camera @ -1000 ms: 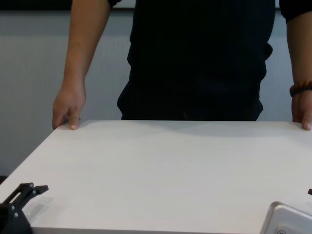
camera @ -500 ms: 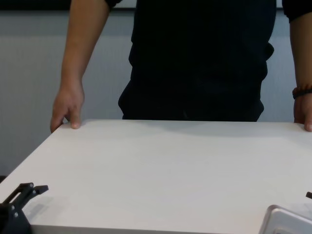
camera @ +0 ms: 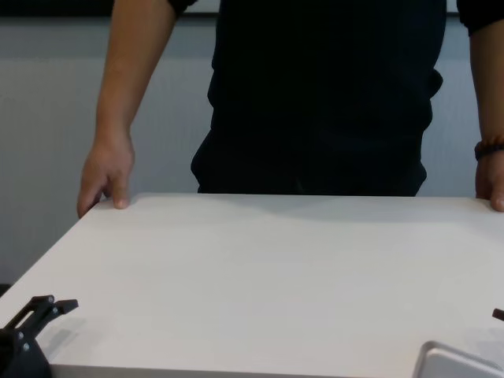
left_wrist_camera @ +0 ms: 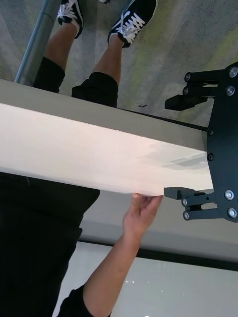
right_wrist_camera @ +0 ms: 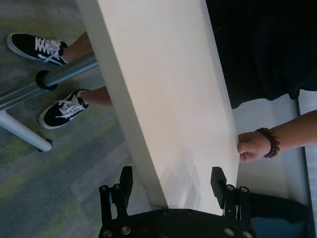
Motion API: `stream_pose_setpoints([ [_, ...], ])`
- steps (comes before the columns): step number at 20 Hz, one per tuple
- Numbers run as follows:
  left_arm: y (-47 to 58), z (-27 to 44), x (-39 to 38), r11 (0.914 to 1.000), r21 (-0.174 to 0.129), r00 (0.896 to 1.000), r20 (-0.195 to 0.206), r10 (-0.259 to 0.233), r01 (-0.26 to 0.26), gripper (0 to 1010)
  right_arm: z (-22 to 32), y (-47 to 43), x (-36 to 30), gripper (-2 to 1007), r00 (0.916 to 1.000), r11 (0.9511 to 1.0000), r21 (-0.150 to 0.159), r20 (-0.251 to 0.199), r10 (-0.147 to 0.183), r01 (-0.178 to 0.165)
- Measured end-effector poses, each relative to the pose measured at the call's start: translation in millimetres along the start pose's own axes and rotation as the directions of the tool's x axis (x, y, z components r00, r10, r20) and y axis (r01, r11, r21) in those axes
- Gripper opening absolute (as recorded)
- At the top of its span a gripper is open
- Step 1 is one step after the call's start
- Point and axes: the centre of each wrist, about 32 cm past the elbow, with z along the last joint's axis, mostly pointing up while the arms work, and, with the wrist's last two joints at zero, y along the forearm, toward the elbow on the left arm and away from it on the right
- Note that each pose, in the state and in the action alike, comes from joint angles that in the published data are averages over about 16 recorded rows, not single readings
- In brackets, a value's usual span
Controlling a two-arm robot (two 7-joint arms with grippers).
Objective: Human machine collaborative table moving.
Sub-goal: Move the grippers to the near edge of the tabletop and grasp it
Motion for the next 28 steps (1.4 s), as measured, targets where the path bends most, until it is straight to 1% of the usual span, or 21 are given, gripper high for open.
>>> stream_pose_setpoints([
  [5, 0.0, 0.0, 0.0, 1.0, 0.0, 1.0, 0.0, 0.0, 0.0, 1001, 3.5, -1.3, -4.2, 1001, 0.9986, 0.9998, -0.012, 0.051, -0.015, 0.016],
  [10, 0.0, 0.0, 0.0, 1.0, 0.0, 1.0, 0.0, 0.0, 0.0, 1001, 6.7, -3.2, -9.0, 1001, 0.9947, 0.9992, -0.022, 0.097, -0.031, 0.034],
  [15, 0.0, 0.0, 0.0, 1.0, 0.0, 1.0, 0.0, 0.0, 0.0, 1001, 8.7, -4.7, -12.7, 1001, 0.9908, 0.9984, -0.027, 0.128, -0.046, 0.05],
  [18, 0.0, 0.0, 0.0, 1.0, 0.0, 1.0, 0.0, 0.0, 0.0, 1001, 8.1, -5.3, -13.7, 1001, 0.9912, 0.9986, -0.018, 0.124, -0.048, 0.05],
  [28, 0.0, 0.0, 0.0, 1.0, 0.0, 1.0, 0.0, 0.0, 0.0, 1001, 3.6, -6.0, -14.0, 1001, 0.9965, 0.9991, 0.023, 0.074, -0.038, 0.037],
])
